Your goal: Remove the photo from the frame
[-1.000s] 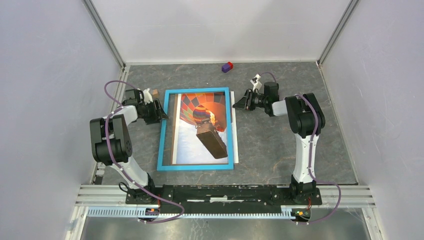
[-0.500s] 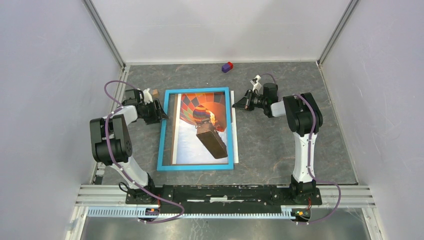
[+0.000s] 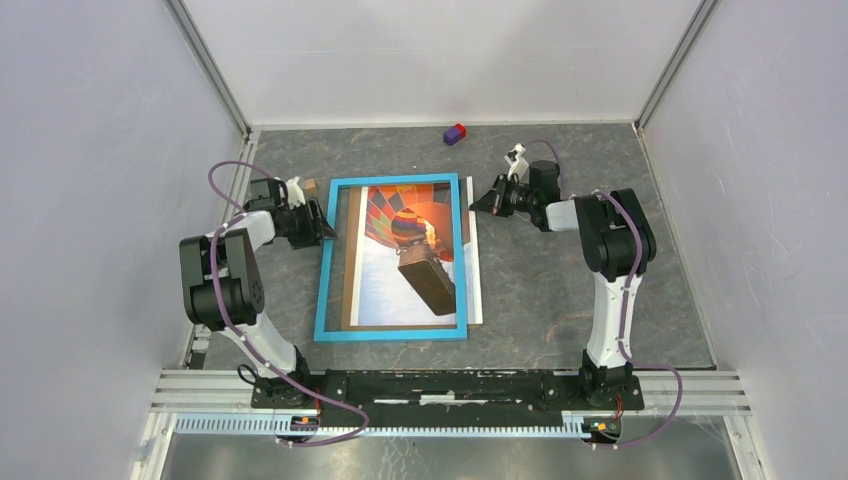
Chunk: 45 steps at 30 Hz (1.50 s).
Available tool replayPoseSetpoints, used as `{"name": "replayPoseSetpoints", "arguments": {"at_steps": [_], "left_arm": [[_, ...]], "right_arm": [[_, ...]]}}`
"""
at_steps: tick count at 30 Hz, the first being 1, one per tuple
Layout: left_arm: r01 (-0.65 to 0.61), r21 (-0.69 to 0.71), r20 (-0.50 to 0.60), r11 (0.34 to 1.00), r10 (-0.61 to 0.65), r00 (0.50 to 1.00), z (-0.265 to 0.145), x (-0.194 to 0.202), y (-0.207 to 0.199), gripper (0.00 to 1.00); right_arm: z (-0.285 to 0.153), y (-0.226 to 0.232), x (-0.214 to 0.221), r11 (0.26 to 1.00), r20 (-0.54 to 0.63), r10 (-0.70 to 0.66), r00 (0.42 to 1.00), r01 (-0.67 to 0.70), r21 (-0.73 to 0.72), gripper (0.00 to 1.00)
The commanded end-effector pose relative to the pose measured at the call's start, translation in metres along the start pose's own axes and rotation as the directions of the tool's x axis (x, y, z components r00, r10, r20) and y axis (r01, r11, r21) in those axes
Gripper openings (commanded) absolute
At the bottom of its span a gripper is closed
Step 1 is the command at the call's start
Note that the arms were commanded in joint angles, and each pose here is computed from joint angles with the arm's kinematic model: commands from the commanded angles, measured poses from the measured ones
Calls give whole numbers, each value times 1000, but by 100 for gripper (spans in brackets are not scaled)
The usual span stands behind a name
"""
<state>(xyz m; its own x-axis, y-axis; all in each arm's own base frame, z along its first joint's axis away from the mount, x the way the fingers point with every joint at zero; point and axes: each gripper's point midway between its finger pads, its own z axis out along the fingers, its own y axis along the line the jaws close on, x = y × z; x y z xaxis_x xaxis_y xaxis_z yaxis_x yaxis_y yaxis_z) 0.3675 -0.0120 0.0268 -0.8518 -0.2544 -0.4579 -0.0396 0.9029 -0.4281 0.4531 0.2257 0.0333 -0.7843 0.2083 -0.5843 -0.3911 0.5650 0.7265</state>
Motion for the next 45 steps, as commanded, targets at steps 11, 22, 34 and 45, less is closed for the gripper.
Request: {"name": "replayPoseSetpoints", "arguments": {"at_steps": [11,22,34,45], "left_arm": [[36,-49,-77,998,-40,996,9,25,18,64],[39,-41,-81,998,-42,996,9,25,16,64],[46,-44,-98,998,-51,994,13,31,19,65],[43,-43,-103,998,-48,994,10,32,18,68]], "right_arm": [[-22,54,-41,978,75,-194,978,199,-61,0],[-29,85,-58,978,136,-127,982,147,-147,0],[-32,22,-50,977,50,-200,978,196,78,0],[-31,-7,-24,974,-68,-194,979,201,105,18]]}}
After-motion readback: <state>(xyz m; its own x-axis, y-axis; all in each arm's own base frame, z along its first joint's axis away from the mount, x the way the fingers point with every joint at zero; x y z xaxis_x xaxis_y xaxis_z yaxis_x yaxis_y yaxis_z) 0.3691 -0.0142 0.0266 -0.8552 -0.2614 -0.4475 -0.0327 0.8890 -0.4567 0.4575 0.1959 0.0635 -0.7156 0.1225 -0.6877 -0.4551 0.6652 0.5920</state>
